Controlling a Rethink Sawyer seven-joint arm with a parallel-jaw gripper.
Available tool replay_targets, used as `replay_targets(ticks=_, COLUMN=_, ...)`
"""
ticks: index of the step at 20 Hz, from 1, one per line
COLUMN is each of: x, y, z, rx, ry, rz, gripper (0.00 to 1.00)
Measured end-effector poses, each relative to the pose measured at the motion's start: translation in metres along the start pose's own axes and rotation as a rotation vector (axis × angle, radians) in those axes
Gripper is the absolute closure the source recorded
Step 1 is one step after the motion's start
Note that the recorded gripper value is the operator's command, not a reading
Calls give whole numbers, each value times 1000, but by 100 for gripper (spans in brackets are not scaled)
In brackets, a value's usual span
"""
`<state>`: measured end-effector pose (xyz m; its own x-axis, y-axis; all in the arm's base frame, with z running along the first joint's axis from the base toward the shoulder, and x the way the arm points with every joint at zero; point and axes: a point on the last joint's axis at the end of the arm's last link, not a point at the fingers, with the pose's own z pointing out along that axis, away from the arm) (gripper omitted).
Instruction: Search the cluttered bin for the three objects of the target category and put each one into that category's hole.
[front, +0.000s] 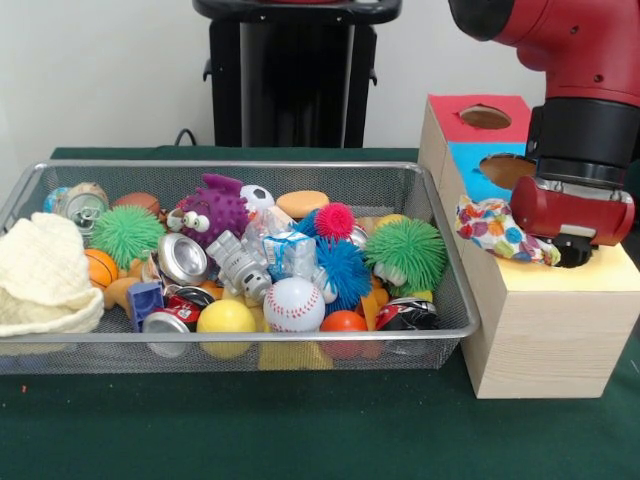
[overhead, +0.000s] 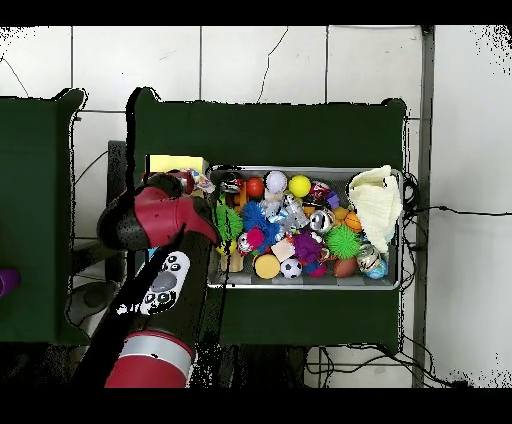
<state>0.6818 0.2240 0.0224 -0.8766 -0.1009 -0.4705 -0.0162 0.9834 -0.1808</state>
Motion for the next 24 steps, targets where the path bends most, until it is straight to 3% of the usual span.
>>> replay_targets(ticks=10, x=-2, y=-1, z=-1, rx=-5, ry=38, rz=13, gripper=0)
replay_targets(ticks=24, x=-17, y=0, z=-6, rx=12, ry=229, rz=18, gripper=0)
